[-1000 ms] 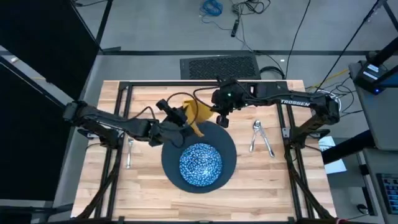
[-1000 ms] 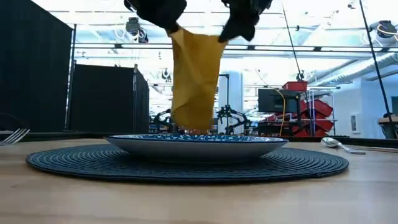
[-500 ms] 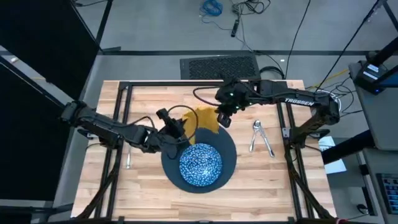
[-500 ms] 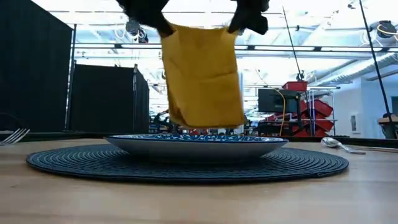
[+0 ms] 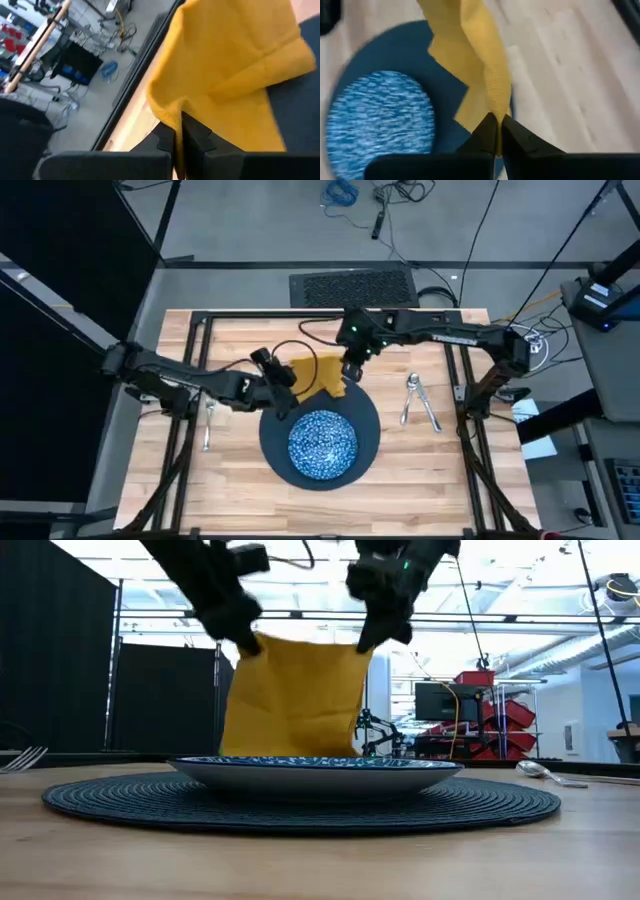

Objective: Set table place
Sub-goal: Fold the yellow table napkin

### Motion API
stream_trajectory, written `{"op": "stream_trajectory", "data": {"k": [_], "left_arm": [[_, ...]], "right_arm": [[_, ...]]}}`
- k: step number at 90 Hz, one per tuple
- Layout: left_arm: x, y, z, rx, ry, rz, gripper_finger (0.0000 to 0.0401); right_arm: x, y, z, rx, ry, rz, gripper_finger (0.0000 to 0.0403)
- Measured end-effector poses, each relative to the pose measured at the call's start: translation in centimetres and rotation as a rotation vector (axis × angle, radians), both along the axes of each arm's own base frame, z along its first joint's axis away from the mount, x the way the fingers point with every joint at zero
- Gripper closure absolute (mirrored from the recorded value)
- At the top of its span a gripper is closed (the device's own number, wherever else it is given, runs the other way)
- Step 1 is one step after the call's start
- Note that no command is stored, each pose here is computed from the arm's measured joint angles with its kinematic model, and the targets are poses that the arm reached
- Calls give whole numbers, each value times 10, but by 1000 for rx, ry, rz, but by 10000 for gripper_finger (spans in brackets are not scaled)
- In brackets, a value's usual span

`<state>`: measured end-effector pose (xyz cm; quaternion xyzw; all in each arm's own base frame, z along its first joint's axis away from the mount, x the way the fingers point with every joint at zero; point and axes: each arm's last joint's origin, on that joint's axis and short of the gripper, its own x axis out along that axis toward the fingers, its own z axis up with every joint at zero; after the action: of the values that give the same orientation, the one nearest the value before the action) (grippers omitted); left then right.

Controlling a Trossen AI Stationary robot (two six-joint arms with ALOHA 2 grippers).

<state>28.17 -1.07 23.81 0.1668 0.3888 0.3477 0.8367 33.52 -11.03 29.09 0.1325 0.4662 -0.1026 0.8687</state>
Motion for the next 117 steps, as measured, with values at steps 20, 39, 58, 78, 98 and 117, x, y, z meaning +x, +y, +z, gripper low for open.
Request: {"op": "stream_trajectory", "data": {"k": [20, 39, 58, 78, 98, 117], "left_arm": [[-1, 23, -18, -22, 24, 30, 401], [3, 35, -15, 10, 17, 24, 401], [4, 48, -18, -30, -5, 10, 401], [-1, 54, -33, -114, 2, -26, 401], [-6, 51, -45, -186, 28, -79, 401], [-11, 49, -55, -257, 38, -108, 401]], "right_arm": [[1, -41, -20, -114, 45, -10, 403], [1, -63, -13, -214, -35, -36, 403], [-1, -70, -13, -277, -38, 28, 403], [-2, -71, -22, -235, 14, 38, 403], [1, -65, -38, -122, 72, 51, 403], [15, -46, -53, -62, 106, 101, 403]]}}
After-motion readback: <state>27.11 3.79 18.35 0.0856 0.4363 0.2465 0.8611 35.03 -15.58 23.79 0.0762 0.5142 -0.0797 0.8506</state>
